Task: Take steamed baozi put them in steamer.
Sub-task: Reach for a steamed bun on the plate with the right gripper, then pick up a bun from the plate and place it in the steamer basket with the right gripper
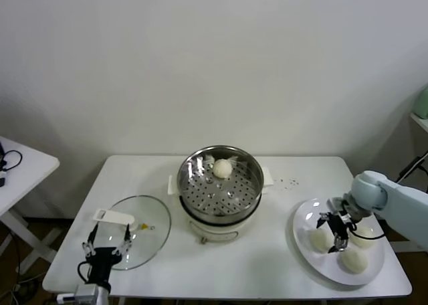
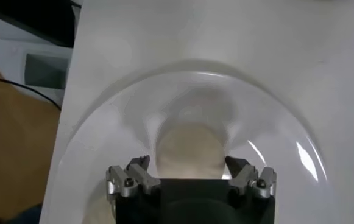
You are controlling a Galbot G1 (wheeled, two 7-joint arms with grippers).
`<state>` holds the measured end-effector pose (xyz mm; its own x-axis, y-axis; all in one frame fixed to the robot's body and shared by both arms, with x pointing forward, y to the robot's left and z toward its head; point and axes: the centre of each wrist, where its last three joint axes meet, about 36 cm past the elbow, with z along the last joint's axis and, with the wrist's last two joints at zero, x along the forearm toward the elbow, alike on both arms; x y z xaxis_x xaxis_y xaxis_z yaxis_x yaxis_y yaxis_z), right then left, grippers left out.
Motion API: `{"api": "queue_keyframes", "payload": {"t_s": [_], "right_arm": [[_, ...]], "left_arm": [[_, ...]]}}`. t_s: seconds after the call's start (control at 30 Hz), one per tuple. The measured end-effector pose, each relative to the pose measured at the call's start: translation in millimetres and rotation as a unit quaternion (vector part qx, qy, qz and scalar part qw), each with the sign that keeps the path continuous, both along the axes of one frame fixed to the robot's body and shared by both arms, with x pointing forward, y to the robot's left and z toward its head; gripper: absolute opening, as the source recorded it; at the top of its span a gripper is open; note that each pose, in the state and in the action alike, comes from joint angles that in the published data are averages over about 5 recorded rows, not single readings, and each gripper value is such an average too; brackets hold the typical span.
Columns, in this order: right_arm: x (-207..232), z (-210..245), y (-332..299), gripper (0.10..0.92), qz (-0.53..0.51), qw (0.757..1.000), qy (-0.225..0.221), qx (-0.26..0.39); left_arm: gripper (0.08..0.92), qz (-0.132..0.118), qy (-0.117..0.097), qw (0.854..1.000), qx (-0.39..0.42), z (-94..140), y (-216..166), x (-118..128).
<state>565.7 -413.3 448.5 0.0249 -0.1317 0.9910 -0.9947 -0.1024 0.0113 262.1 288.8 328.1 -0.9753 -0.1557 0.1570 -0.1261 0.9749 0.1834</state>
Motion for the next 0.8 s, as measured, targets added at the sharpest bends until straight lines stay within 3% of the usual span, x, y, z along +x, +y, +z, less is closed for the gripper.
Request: {"api": "queue_keyframes", "payload": {"t_s": [0.23, 0.8], "right_arm": [[4, -2, 4, 0.695, 0.0, 1.0, -0.001, 0.001], [19, 32, -7, 0.67, -0.044, 0.998, -0.017, 0.03]], "left_arm": [[0.823, 0.002, 0.0, 1.0, 0.001, 0, 1, 0], [0.823, 0.002, -0.002, 1.0, 0.002, 3, 1, -2]]}}
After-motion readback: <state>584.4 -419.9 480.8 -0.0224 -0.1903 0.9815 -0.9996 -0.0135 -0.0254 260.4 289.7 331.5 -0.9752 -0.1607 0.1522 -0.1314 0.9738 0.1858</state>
